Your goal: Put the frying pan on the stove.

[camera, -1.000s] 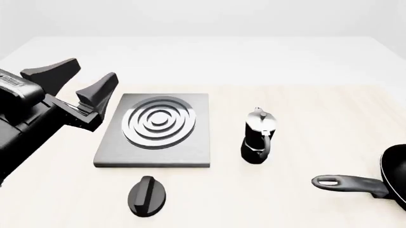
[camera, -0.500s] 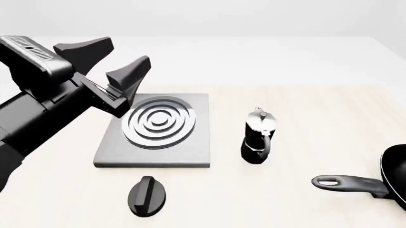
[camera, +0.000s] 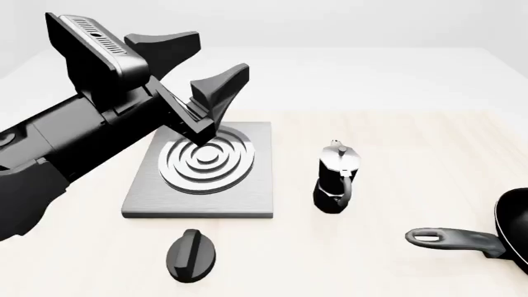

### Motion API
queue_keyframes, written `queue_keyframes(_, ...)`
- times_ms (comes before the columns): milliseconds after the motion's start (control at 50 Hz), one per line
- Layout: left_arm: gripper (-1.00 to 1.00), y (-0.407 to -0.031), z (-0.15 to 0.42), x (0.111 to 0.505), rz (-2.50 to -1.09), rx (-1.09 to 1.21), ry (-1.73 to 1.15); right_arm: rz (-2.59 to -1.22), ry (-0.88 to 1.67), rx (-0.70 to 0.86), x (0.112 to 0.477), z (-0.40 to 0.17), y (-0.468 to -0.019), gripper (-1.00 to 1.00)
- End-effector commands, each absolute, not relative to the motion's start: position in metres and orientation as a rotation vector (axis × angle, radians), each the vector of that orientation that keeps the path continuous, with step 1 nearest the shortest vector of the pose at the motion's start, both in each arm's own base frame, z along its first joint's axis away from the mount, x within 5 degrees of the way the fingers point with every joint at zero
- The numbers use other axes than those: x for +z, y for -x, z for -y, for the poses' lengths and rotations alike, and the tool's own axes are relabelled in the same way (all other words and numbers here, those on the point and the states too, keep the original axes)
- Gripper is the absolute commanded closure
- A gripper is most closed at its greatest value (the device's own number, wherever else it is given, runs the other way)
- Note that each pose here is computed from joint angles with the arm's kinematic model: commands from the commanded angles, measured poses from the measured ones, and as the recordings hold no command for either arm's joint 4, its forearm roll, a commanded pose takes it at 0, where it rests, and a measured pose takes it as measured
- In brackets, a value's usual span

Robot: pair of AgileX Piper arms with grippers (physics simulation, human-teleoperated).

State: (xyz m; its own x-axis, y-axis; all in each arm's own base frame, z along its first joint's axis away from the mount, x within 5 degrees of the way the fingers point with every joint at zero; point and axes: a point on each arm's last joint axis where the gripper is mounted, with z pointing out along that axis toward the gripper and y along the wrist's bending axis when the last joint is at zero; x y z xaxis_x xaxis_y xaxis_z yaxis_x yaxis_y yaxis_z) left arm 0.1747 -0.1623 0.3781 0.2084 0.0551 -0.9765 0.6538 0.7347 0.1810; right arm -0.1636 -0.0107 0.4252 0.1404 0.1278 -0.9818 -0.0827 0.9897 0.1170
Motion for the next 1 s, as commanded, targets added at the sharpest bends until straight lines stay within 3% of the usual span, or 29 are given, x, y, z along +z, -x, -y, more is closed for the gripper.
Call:
queue_keyframes(20,-1.0,-0.183,0.198,0.388,-1.297,-0.508,-0.729,-1.422,-0.038,0.154,0.425,0.011,0.164,-1.0)
queue_keyframes(480,-1.0,-0.207,0.271,0.389,-1.316,-0.554,-0.84,-1.424,-0.041,0.157,0.425,0.011,0.163,-1.0)
queue_keyframes(1000,-1.0,-0.207,0.307,0.395,-1.315,-0.594,-0.899,-1.425,-0.047,0.163,0.425,0.011,0.163,-1.0)
